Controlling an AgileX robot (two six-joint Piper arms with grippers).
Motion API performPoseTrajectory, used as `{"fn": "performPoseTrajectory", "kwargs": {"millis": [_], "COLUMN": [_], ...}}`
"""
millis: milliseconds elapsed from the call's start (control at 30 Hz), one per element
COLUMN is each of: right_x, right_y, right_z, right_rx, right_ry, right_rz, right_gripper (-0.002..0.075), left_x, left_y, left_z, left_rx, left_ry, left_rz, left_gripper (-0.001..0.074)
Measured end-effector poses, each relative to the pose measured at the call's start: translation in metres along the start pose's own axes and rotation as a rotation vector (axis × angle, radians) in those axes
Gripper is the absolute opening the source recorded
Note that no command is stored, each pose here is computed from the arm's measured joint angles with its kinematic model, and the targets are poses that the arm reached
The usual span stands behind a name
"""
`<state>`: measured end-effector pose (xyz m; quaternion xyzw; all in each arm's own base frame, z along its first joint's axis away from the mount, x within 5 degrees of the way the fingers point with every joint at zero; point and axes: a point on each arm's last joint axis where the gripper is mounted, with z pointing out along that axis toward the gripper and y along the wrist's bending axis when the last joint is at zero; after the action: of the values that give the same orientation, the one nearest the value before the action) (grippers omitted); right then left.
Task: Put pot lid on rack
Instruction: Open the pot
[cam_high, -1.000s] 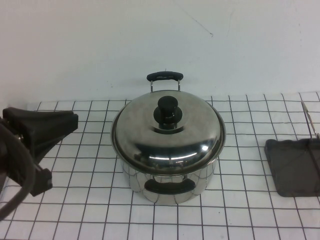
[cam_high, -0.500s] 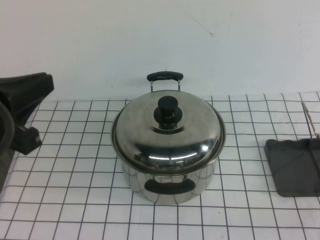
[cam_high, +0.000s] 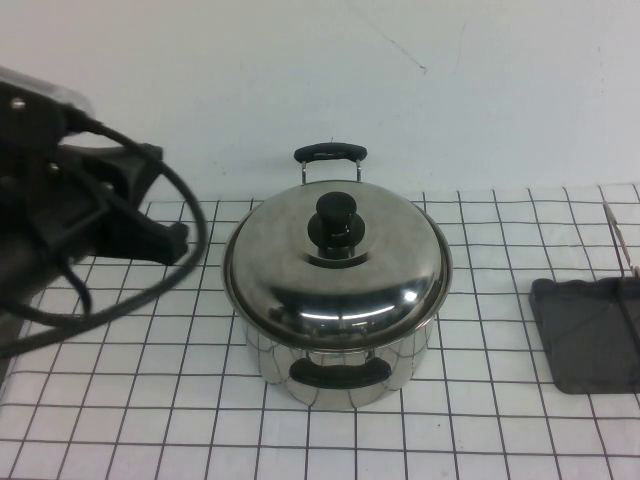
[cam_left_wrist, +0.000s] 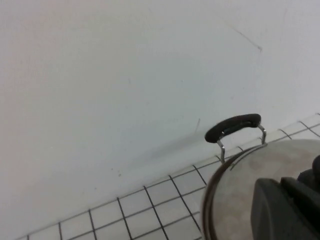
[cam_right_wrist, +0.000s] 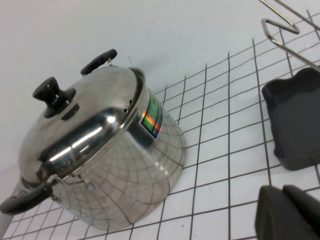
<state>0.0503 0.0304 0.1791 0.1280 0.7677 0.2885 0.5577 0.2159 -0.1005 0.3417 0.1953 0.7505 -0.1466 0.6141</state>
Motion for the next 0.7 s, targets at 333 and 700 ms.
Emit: {"fn": "performPoseTrajectory", "kwargs": {"millis": [333, 700], "right_x": [0.0, 0.0], "right_y": [0.0, 0.0], "right_z": [0.0, 0.0], "right_rx": [0.0, 0.0], "right_ry": [0.0, 0.0], "right_rz": [-0.013, -0.082], "right_gripper": [-0.0003, -0.0003], "left_x": [0.018, 0.038], "left_y": [-0.054, -0.076], "left_z": [0.03, 0.061], "left_rx": [0.099, 0.268], "left_ry": [0.117, 0.206], "left_rz": [-0.064, -0.05], "left_gripper": [-0.0002, 0.0126]}}
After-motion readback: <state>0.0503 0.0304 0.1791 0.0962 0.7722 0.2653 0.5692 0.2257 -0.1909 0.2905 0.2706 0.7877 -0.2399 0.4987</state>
